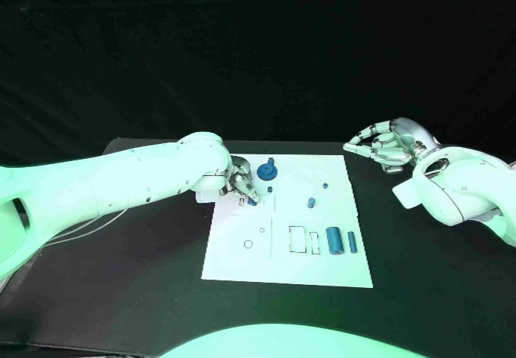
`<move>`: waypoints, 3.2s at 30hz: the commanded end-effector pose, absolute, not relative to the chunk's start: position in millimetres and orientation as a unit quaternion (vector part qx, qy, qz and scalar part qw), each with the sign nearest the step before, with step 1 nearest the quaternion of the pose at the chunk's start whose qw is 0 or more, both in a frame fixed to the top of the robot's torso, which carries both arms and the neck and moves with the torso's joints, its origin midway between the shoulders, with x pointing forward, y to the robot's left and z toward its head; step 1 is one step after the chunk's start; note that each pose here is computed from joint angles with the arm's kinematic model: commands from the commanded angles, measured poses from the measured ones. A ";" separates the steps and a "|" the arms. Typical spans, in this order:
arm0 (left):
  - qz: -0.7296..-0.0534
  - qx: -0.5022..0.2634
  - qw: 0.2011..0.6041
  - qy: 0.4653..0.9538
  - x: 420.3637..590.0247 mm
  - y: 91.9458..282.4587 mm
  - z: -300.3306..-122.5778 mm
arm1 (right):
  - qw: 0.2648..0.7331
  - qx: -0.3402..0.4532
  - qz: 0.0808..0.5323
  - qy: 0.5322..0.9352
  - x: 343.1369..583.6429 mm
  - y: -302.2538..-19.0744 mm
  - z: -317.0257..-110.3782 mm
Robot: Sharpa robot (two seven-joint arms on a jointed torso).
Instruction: Assemble the parts on the task board
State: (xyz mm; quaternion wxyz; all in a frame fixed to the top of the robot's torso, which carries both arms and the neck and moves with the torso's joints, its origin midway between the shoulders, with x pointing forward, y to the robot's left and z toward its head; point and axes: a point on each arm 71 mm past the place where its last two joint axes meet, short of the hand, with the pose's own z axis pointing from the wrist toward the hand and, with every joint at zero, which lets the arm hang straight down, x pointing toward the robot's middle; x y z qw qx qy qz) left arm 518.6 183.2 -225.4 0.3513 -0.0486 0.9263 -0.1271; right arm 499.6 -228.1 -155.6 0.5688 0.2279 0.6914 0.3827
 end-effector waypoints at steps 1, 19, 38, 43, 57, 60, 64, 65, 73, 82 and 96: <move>-0.129 -0.046 0.346 0.928 516.6 180.4 -227.9 | 0.568 0.226 0.384 0.692 499.5 -227.6 -155.6; -0.131 -0.047 0.342 0.929 518.0 177.0 -228.7 | 0.568 0.226 0.384 0.692 499.6 -227.6 -156.0; -0.128 -0.041 0.327 0.936 519.5 174.7 -231.1 | 0.568 0.226 0.383 0.692 499.4 -228.3 -155.9; -0.127 -0.040 0.323 0.937 519.5 174.7 -231.6 | 0.568 0.226 0.383 0.692 499.4 -228.7 -156.0; -0.126 -0.039 0.322 0.938 520.1 173.6 -231.9 | 0.568 0.226 0.383 0.692 499.4 -228.8 -156.0; -0.126 -0.038 0.321 0.938 520.3 173.2 -232.0 | 0.568 0.226 0.383 0.692 499.4 -228.8 -156.0; -0.126 -0.038 0.321 0.938 520.7 172.6 -232.1 | 0.568 0.226 0.383 0.692 499.4 -228.8 -156.0; -0.126 -0.038 0.321 0.938 520.8 172.5 -232.2 | 0.568 0.226 0.383 0.692 499.4 -228.7 -155.9; -0.126 -0.037 0.320 0.938 521.1 171.6 -232.6 | 0.569 0.226 0.383 0.692 499.3 -228.7 -155.9; -0.124 -0.034 0.318 0.939 521.2 172.0 -233.2 | 0.569 0.226 0.383 0.691 499.2 -229.1 -155.8; -0.122 -0.037 0.324 0.937 522.1 174.0 -232.9 | 0.571 0.226 0.384 0.690 499.4 -229.4 -155.5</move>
